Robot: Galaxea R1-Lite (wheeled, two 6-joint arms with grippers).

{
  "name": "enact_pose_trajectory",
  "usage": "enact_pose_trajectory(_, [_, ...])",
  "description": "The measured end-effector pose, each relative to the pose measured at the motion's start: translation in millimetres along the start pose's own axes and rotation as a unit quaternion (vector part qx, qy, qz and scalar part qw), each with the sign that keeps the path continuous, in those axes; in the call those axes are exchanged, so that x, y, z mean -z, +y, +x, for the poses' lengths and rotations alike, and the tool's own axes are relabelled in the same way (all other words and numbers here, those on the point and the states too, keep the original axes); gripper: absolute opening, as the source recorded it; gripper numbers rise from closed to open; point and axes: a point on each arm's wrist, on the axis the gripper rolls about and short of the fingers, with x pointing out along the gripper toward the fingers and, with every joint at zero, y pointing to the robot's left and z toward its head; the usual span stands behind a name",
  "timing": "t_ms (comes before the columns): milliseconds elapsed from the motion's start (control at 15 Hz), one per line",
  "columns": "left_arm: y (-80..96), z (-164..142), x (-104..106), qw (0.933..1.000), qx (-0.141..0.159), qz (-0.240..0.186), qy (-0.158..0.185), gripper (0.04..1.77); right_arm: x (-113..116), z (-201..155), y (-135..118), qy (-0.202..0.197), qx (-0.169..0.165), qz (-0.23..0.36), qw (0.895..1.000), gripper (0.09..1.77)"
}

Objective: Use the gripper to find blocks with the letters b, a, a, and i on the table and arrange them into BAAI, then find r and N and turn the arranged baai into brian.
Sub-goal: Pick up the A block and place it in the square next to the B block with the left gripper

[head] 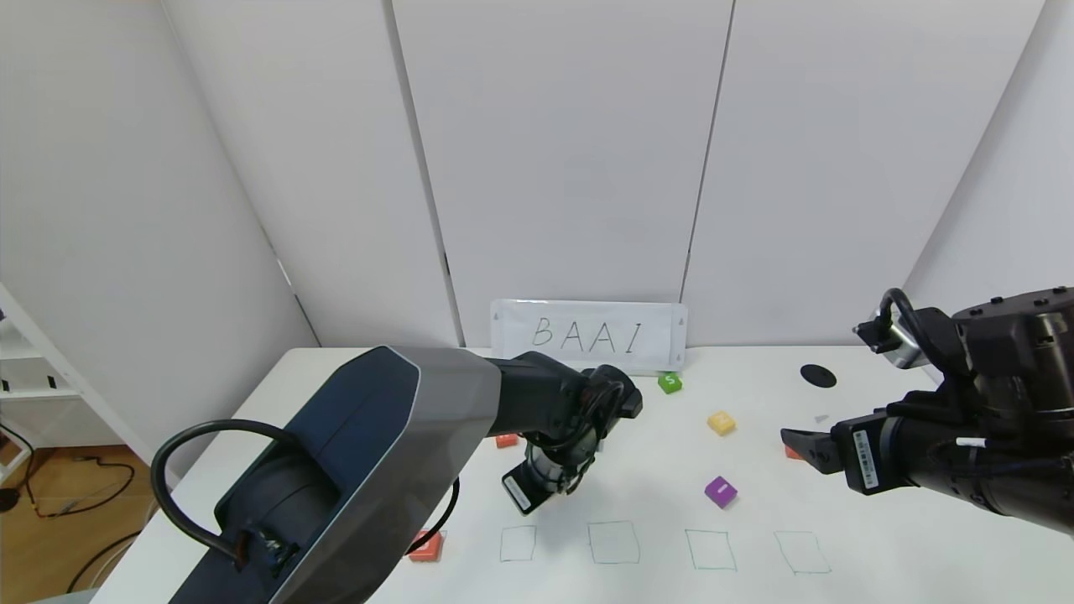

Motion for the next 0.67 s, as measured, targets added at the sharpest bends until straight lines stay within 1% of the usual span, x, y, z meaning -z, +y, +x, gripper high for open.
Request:
enact_pose_trajectory(67, [0.0, 0.2, 0.3, 1.0, 0.0, 0.001, 0.0, 0.5, 0.0, 0.0, 0.0, 0.0, 0.0, 0.0, 1.0, 1.71])
enact_pose_trajectory(667, [1.3, -3.9, -1.1, 1.0, -0.003, 0.007, 0.001, 0.5, 0.0, -2.4, 0.8, -0.003, -0.003, -0.001, 1.0, 1.71])
